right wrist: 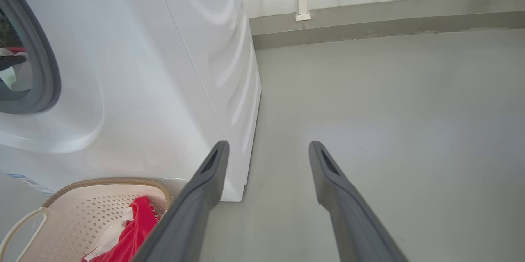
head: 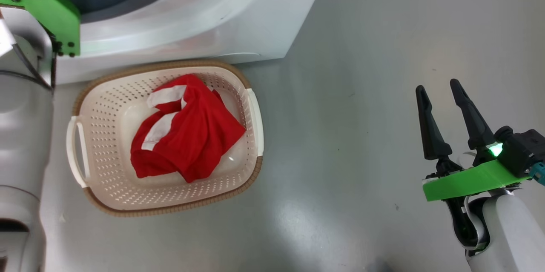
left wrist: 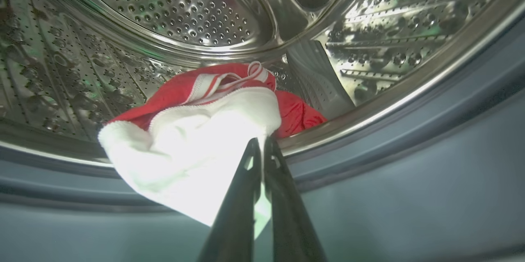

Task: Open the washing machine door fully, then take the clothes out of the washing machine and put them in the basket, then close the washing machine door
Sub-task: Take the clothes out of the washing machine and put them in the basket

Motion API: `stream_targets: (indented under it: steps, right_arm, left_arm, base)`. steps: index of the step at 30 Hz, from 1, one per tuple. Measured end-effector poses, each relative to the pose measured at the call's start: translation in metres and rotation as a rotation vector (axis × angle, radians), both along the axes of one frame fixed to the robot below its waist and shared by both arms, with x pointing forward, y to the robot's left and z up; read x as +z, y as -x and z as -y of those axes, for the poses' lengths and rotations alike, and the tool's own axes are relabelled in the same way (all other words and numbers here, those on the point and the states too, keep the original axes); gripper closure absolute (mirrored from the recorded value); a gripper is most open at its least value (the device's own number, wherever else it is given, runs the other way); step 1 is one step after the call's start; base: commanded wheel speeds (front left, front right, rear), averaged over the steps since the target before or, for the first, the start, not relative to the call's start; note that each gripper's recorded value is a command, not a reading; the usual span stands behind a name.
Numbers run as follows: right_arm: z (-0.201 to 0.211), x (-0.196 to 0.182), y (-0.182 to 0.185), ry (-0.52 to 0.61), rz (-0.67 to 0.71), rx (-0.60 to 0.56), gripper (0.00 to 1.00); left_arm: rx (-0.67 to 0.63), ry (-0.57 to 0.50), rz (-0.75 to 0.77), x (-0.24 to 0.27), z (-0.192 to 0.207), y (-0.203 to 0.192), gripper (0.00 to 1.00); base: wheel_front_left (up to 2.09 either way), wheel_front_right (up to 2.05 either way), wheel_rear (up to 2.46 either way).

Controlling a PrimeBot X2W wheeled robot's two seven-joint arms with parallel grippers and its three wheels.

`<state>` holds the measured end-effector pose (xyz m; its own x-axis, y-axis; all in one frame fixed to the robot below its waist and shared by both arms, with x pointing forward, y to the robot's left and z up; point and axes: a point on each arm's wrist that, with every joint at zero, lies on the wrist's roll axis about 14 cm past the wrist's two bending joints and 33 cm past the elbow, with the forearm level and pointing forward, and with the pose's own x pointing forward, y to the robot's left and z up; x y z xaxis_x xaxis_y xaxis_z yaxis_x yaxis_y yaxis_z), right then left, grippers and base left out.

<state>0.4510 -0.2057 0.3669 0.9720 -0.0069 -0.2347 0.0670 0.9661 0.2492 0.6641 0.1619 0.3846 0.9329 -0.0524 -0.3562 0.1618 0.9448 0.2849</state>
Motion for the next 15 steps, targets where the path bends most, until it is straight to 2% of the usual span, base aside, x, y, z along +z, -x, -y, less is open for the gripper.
stream_targets:
  steps: [4, 8, 15]
  right_arm:
    - [-0.002, 0.006, -0.003, -0.002, 0.018, 0.005, 0.00]
    - [-0.004, 0.014, -0.004, -0.005, 0.038, 0.014, 0.00]
    - [-0.006, 0.021, 0.002, -0.006, 0.047, 0.022, 0.00]
  left_arm:
    - [0.014, 0.075, 0.050, 0.014, 0.004, 0.003, 1.00]
    - [0.044, 0.200, 0.084, 0.027, 0.007, 0.011, 1.00]
    - [0.058, 0.324, 0.209, 0.061, 0.009, 0.023, 1.00]
  base:
    - [0.00, 0.00, 0.00]
    - [0.00, 0.00, 0.00]
    - [0.00, 0.00, 0.00]
